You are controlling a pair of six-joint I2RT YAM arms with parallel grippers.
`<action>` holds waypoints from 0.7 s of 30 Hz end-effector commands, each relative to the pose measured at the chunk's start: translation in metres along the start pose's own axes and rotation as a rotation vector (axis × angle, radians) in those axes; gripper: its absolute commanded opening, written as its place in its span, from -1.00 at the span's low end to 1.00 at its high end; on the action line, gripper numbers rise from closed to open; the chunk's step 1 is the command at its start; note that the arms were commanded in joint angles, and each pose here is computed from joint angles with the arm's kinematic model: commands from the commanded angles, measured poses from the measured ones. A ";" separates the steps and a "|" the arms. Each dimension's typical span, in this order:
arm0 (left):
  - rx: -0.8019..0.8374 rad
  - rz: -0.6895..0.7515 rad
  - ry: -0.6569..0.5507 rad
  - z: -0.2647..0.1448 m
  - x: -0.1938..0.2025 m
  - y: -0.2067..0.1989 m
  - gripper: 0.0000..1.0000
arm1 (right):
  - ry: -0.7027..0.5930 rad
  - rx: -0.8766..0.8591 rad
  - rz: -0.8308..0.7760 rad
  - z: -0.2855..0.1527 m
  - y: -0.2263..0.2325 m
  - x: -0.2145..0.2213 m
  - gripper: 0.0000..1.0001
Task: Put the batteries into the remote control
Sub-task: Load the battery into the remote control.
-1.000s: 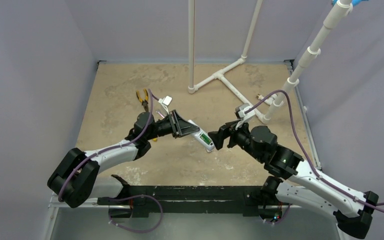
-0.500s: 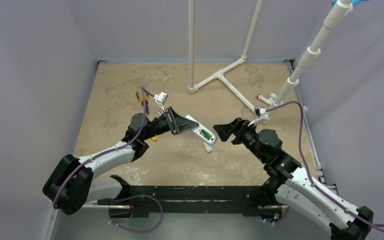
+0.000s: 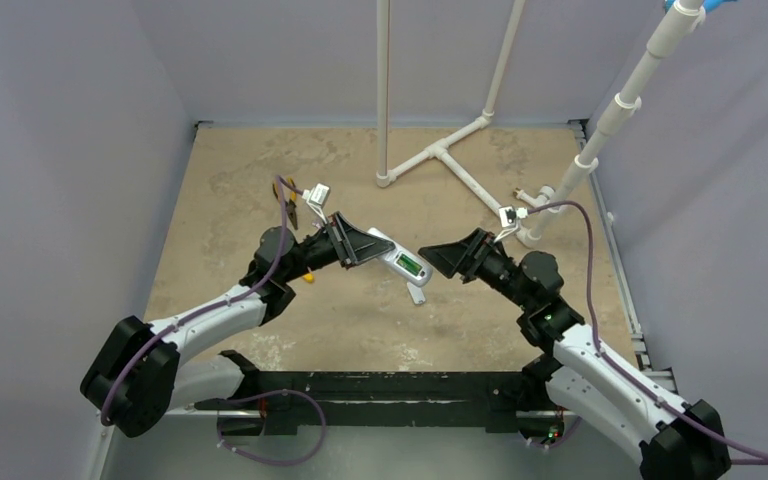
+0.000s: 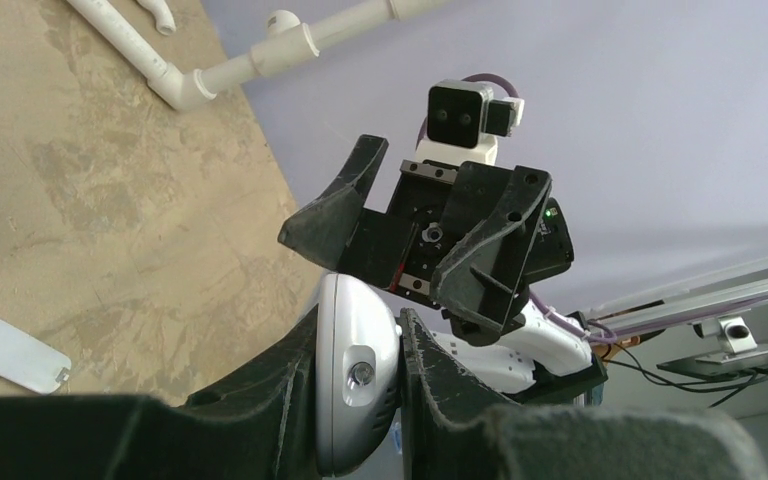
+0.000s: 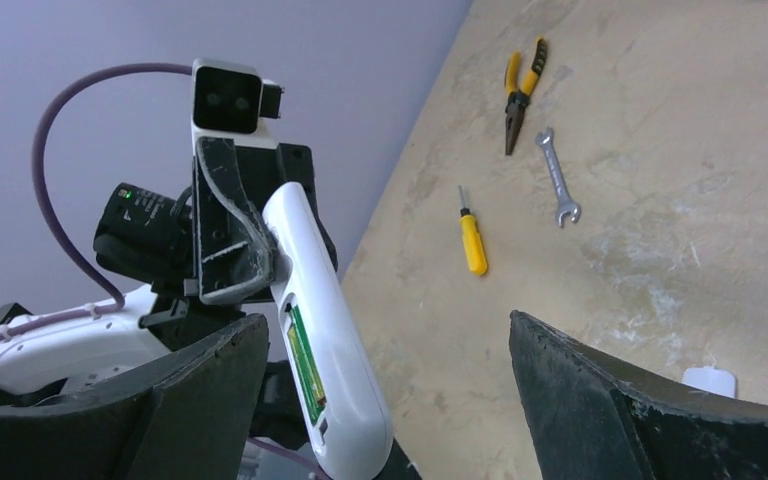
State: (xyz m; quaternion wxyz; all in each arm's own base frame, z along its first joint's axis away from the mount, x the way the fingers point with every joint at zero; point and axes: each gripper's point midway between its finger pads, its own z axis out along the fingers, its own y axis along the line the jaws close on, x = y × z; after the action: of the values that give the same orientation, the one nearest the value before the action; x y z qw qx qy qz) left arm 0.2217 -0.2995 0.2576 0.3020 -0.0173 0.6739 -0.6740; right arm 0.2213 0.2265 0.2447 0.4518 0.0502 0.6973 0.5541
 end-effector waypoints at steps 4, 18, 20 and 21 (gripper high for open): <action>0.063 0.052 -0.054 0.005 -0.019 -0.024 -1.00 | 0.100 -0.137 -0.005 0.004 0.026 0.010 0.74; 0.103 0.015 -0.017 0.017 -0.019 -0.025 -1.00 | 0.140 -0.165 -0.034 0.006 0.028 0.016 0.55; 0.101 0.016 -0.017 0.017 -0.019 -0.025 -1.00 | 0.141 -0.168 -0.030 0.007 0.028 0.016 0.49; 0.099 0.016 -0.017 0.017 -0.018 -0.025 -1.00 | 0.144 -0.165 -0.027 0.008 0.027 0.017 0.48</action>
State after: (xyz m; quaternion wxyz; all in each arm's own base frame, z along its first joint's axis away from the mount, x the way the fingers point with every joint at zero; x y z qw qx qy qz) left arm 0.2340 -0.3092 0.2472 0.2825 -0.0294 0.6825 -0.6734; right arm 0.2058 0.2483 0.2327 0.3905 -0.0108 0.7082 0.5881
